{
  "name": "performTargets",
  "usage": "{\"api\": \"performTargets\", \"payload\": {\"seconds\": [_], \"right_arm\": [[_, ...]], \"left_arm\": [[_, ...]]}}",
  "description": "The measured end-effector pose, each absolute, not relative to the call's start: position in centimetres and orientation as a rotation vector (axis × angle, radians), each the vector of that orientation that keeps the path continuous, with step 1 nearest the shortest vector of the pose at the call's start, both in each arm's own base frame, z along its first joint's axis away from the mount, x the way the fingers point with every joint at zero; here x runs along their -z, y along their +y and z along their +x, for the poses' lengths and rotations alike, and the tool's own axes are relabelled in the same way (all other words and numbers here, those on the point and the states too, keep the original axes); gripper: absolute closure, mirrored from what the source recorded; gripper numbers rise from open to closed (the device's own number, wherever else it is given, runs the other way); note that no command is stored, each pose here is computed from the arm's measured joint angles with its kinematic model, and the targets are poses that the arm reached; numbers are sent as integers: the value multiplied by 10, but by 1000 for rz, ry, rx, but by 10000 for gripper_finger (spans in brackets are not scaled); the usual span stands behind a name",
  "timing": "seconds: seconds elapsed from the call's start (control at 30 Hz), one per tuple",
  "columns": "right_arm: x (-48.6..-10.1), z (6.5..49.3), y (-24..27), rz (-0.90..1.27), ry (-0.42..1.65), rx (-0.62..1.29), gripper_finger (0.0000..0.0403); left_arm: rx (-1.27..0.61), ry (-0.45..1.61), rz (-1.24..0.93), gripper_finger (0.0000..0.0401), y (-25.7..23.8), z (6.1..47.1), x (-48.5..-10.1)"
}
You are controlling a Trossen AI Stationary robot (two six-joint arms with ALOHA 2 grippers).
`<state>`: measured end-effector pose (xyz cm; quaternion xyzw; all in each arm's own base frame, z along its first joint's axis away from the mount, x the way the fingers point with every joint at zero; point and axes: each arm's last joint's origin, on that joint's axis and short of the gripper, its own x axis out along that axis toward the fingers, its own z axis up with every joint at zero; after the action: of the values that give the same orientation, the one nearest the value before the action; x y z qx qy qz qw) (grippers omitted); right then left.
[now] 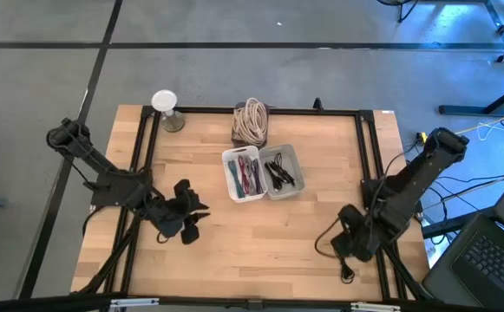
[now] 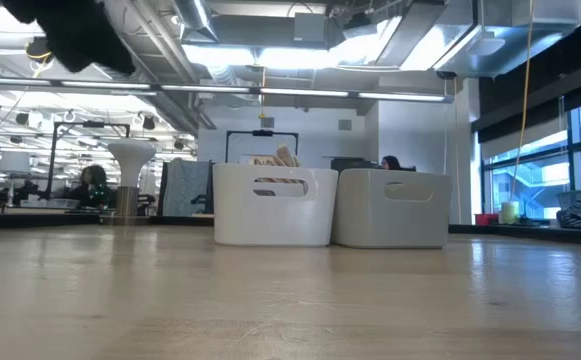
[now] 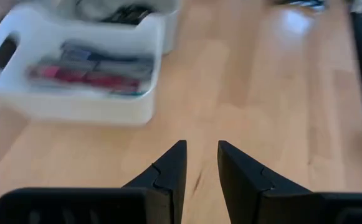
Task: Pick & Place USB Port
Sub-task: Put the black charger cable into the gray bin
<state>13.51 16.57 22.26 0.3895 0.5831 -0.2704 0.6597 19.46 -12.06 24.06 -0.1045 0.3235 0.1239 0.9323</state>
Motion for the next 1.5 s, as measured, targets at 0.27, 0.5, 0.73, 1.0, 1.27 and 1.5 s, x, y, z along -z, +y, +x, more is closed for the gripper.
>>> {"api": "performTargets", "payload": {"seconds": [0.27,0.5,0.73,1.0,1.27,1.5], "right_arm": [[-195,137,197,855,1386,609,203],[-183,136,218,916,1391,562,203],[-182,126,227,967,1384,583,203],[-182,126,228,984,1337,592,203],[-166,129,234,942,1343,623,203],[-152,129,239,900,1400,654,203]], "left_arm": [[11,350,173,328,-144,207,-261],[153,153,205,362,-130,207,-235],[203,21,-17,398,-85,183,-184],[77,50,-72,399,-57,151,-144],[-5,135,-27,399,-50,153,-135],[-75,140,-9,398,-29,158,-135]]}}
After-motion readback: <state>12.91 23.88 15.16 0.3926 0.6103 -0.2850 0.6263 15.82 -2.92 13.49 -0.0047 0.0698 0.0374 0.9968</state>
